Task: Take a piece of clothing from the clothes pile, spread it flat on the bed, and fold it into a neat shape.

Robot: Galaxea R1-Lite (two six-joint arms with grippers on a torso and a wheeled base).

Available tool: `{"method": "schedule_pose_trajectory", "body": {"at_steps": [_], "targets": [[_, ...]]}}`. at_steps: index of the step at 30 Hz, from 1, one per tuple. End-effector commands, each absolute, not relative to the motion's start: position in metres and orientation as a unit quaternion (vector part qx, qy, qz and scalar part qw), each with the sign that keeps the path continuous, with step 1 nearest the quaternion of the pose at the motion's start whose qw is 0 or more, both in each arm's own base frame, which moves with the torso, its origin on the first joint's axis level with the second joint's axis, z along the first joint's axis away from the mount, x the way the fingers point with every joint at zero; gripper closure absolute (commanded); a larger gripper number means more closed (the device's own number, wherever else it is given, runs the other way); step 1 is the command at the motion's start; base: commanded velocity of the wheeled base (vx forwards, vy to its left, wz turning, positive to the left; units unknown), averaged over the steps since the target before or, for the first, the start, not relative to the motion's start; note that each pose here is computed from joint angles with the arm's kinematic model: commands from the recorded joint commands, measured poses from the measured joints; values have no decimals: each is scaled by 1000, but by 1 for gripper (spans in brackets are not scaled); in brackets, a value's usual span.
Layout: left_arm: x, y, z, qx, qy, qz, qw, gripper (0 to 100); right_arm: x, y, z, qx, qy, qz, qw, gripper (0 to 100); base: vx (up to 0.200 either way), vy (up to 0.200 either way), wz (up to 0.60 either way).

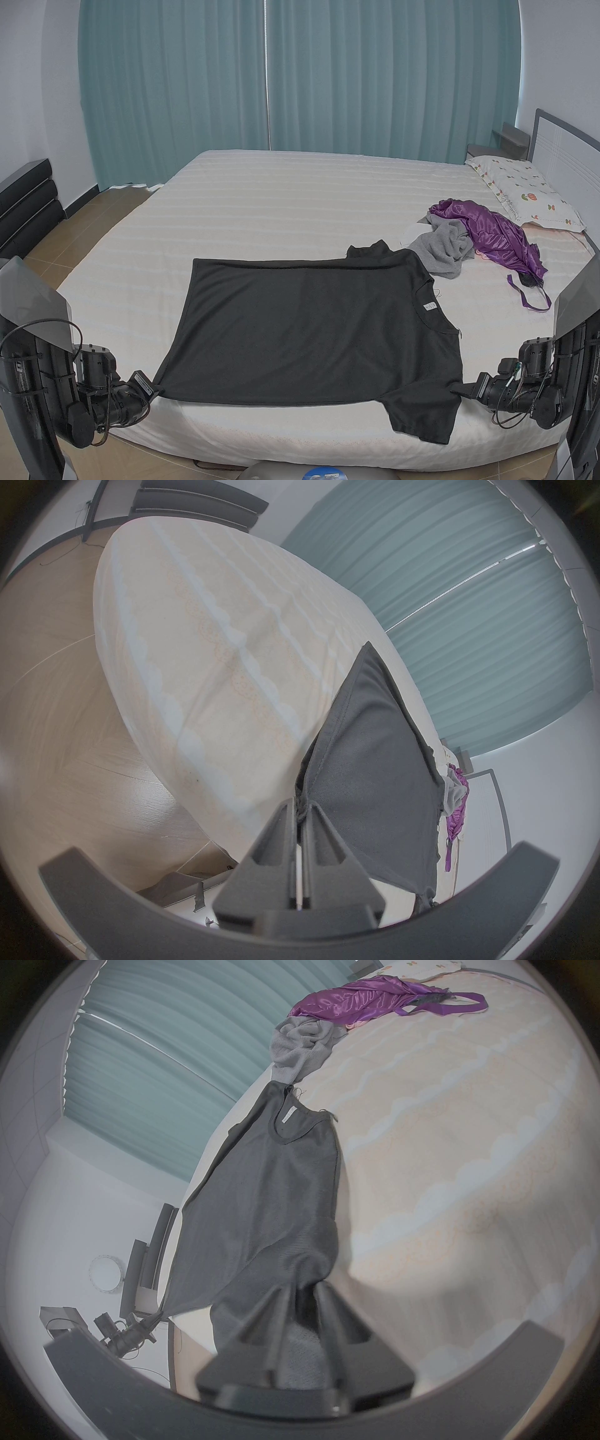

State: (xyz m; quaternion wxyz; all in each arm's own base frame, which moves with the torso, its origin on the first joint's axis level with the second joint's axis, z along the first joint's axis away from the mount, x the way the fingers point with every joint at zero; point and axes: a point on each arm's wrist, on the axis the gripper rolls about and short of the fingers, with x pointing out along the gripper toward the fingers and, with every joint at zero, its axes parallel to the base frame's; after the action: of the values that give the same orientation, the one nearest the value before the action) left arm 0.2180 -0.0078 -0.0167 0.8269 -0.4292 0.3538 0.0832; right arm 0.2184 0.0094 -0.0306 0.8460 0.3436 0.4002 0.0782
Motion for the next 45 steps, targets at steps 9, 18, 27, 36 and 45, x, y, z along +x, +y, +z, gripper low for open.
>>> {"method": "schedule_pose_trajectory", "body": {"at_steps": [9, 18, 27, 36, 45], "targets": [[218, -8, -18, -428, 356, 85, 826, 100, 216, 14, -30, 350, 410, 120, 834, 0, 0, 0, 0], [218, -7, -18, -429, 356, 86, 826, 100, 223, 20, -27, 348, 399, 136, 837, 100, 0, 0, 0], [217, -8, -16, -428, 354, 84, 828, 100, 215, 10, -22, 352, 395, 114, 841, 100, 0, 0, 0], [215, -4, -6, -429, 327, 81, 838, 100, 209, 4, -16, 342, 402, 106, 843, 100, 0, 0, 0], [212, 2, -3, -413, 324, 98, 845, 100, 199, -5, -17, 296, 430, 108, 846, 100, 0, 0, 0]]}}
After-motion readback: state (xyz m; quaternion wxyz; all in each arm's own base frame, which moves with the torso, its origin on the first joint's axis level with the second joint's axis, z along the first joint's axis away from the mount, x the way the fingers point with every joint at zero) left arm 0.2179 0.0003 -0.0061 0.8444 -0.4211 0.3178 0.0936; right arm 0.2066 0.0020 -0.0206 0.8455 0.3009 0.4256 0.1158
